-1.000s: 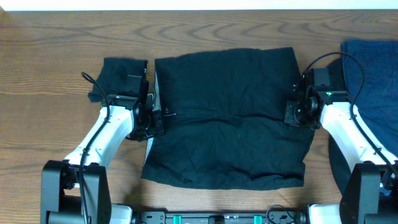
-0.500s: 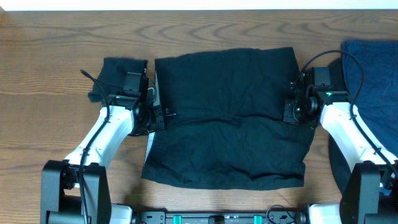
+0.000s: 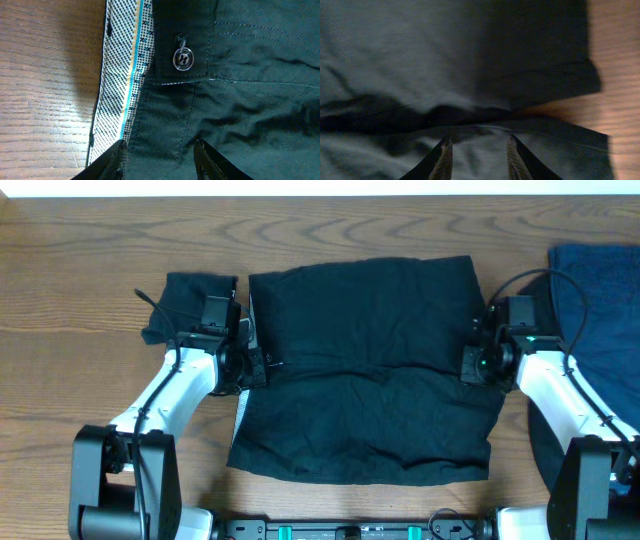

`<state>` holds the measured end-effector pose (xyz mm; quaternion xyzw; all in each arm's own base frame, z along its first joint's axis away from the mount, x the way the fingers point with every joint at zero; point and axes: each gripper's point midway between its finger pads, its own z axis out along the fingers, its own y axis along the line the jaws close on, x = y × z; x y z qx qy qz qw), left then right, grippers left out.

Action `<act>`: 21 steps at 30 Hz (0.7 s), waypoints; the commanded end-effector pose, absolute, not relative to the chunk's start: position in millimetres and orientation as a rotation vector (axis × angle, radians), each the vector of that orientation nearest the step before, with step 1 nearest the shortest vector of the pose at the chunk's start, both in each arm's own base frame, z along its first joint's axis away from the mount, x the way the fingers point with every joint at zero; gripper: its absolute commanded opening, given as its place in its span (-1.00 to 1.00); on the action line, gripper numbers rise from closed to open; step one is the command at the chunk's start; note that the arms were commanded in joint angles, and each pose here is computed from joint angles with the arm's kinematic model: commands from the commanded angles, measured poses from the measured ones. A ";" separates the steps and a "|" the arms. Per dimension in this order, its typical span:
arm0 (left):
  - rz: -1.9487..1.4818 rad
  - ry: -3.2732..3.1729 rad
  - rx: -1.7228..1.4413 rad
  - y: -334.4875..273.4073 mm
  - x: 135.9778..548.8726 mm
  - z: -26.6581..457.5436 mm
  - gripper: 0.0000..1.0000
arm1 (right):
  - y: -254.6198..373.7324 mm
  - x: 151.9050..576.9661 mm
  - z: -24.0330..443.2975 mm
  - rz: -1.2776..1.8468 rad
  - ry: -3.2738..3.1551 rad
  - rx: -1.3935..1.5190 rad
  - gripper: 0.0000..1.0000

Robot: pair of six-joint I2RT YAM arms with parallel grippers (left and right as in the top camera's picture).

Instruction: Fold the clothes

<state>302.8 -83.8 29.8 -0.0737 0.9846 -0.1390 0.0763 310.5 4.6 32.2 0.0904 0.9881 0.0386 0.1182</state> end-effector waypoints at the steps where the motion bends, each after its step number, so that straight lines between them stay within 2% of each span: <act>1: -0.422 2.981 -0.181 -85.7 298.2 21.2 -0.09 | -20.6 297.3 22.7 0.028 2.920 0.399 -0.31; 8: -0.424 2.965 -0.166 -86.4 303.3 19.6 -0.10 | -47.1 286.5 11.8 0.040 2.901 0.564 -0.30; 12: -0.409 2.937 -0.015 -86.3 308.1 21.1 -0.08 | -46.2 288.9 11.8 0.069 2.888 0.569 -0.23; 21: -0.374 2.940 -0.013 -82.4 307.6 17.8 -0.08 | -46.2 289.7 11.9 0.071 2.885 0.568 -0.20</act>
